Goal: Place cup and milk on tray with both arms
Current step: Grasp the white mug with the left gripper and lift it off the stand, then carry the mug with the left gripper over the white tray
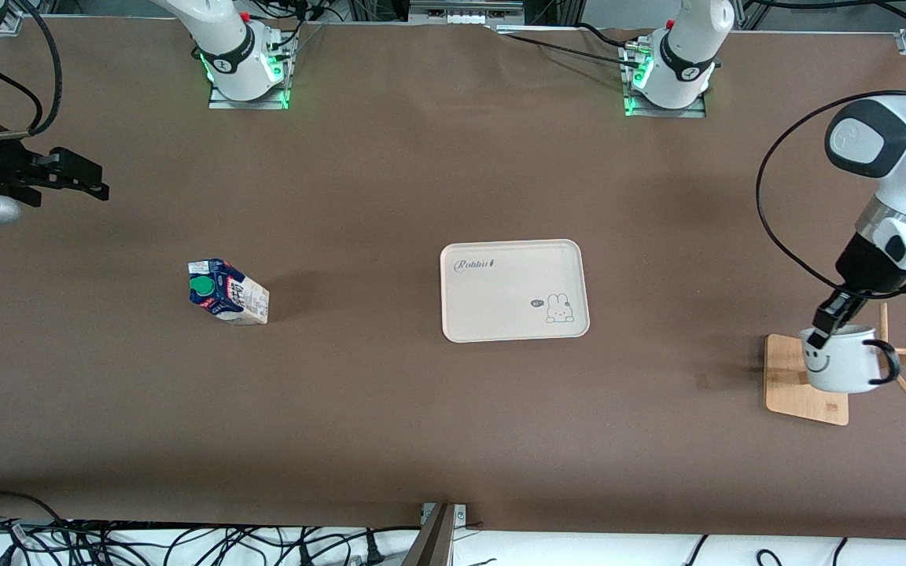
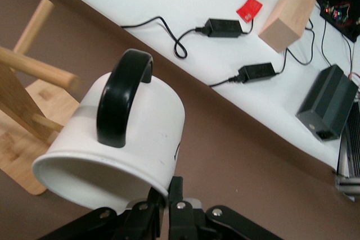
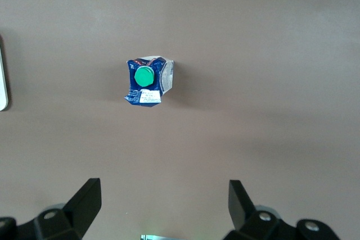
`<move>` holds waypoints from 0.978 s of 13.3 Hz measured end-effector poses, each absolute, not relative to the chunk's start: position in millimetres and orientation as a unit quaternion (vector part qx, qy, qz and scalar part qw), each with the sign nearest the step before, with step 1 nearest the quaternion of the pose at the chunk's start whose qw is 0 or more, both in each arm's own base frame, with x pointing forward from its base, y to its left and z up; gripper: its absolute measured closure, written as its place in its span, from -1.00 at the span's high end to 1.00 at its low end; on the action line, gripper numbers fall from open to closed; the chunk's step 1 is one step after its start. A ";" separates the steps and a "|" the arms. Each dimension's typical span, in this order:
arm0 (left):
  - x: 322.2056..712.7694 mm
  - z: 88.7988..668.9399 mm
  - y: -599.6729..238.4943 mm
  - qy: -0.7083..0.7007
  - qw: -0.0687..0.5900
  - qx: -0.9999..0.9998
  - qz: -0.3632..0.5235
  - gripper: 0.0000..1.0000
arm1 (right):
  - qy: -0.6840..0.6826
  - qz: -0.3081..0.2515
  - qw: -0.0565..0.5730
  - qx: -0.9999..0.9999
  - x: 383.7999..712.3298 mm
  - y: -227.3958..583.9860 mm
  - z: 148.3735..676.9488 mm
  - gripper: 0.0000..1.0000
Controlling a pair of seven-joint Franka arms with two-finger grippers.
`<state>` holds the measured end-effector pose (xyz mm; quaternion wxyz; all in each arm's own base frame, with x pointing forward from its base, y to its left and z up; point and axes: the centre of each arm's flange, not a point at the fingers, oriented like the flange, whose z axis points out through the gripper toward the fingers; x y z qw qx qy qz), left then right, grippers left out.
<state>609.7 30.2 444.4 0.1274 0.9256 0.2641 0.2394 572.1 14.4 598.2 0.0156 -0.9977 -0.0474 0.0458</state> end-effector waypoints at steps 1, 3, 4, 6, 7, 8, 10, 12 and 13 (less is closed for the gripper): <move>605.5 449.5 14.1 0.249 0.131 0.935 0.214 -0.85 | -0.047 0.046 0.016 -0.998 572.1 14.4 598.2 1.00; 592.4 466.3 -16.8 0.218 0.135 0.955 0.151 -0.85 | -0.047 0.046 0.016 -0.998 572.1 14.4 598.2 1.00; 585.4 479.0 -26.8 0.205 0.135 0.963 0.111 -0.85 | -0.047 0.046 0.016 -0.998 572.1 14.4 598.2 1.00; 575.6 513.1 -38.3 0.180 0.133 0.974 0.037 -0.85 | -0.047 0.046 0.016 -0.998 572.1 14.4 598.2 1.00; 571.8 528.3 -41.6 0.169 0.131 0.977 0.005 -0.85 | -0.047 0.046 0.016 -0.998 572.1 14.4 598.2 1.00; 568.6 538.8 -44.1 0.160 0.129 0.978 -0.023 -0.85 | -0.047 0.046 0.016 -0.998 572.1 14.4 598.2 1.00; 563.6 548.6 -50.9 0.137 0.124 0.979 -0.083 -0.85 | -0.047 0.046 0.016 -0.998 572.1 14.4 598.2 1.00; 564.3 545.8 -68.5 0.107 0.119 0.977 -0.139 -0.85 | -0.047 0.046 0.016 -0.998 572.1 14.4 598.2 1.00; 563.8 540.4 -84.1 0.089 0.115 0.975 -0.166 -0.85 | -0.047 0.046 0.015 -0.998 572.1 14.4 598.2 1.00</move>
